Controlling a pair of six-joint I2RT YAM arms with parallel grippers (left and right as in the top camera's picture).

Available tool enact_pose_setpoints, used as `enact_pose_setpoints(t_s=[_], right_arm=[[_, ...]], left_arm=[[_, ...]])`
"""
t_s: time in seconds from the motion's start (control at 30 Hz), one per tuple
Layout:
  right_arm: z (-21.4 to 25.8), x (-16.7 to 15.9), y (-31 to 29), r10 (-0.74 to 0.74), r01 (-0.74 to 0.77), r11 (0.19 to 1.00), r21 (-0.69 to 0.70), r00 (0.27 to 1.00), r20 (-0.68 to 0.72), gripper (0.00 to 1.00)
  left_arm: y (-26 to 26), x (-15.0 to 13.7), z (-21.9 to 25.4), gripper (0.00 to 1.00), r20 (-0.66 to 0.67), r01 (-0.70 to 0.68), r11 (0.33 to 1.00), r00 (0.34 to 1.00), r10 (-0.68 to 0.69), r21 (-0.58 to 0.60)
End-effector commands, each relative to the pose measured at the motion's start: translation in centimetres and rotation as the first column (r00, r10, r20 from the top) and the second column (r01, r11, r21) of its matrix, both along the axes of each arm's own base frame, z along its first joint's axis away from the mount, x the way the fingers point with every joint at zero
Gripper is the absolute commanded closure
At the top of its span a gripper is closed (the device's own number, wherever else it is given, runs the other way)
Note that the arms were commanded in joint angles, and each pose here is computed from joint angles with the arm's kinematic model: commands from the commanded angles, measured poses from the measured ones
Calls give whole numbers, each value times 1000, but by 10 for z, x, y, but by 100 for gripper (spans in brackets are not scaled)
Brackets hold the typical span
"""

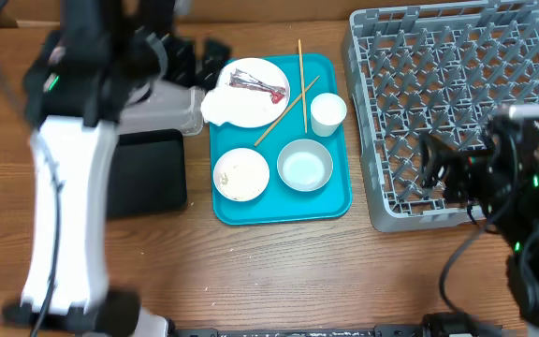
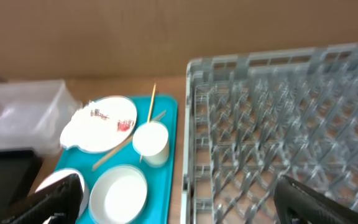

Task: Sort waste into correct bins and load items into the dishwasher
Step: 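Reach the left gripper to the tissue on the white plate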

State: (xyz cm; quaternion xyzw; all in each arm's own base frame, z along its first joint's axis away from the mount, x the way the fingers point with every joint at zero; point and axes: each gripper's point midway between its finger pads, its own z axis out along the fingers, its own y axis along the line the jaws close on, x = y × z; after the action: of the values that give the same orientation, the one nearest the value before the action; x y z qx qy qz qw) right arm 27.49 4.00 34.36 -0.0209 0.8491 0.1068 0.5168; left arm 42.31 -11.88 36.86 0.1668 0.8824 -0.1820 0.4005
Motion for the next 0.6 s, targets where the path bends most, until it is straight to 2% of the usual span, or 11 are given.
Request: enact_pose_setpoints(t_s=[0.0, 0.13, 0.33, 0.4, 0.47, 0.57], right_arm=[[6, 9, 10, 49, -48, 999, 19, 998, -32, 0], [-17, 24, 11, 42, -38, 999, 37, 992, -121, 0], [-44, 31, 18, 71, -55, 996, 72, 969, -235, 0], [-53, 31, 18, 72, -54, 996, 73, 960, -272, 0], [-58, 31, 18, 73, -53, 996, 75, 953, -294, 0], [-64, 30, 18, 72, -51, 996, 75, 944, -320, 0]], left_arm=[[-19, 31, -23, 0, -51, 33, 992, 998, -27, 120], [-50, 64, -72, 0, -102, 129, 979, 988, -113, 160], [-82, 95, -143, 0, -205, 180, 979, 966, -158, 91], [-64, 122, -173, 0, -255, -75, 990, 961, 103, 118], [-53, 134, -189, 0, -270, -230, 963, 927, 260, 137], [-52, 145, -211, 0, -258, -287, 942, 910, 325, 176]])
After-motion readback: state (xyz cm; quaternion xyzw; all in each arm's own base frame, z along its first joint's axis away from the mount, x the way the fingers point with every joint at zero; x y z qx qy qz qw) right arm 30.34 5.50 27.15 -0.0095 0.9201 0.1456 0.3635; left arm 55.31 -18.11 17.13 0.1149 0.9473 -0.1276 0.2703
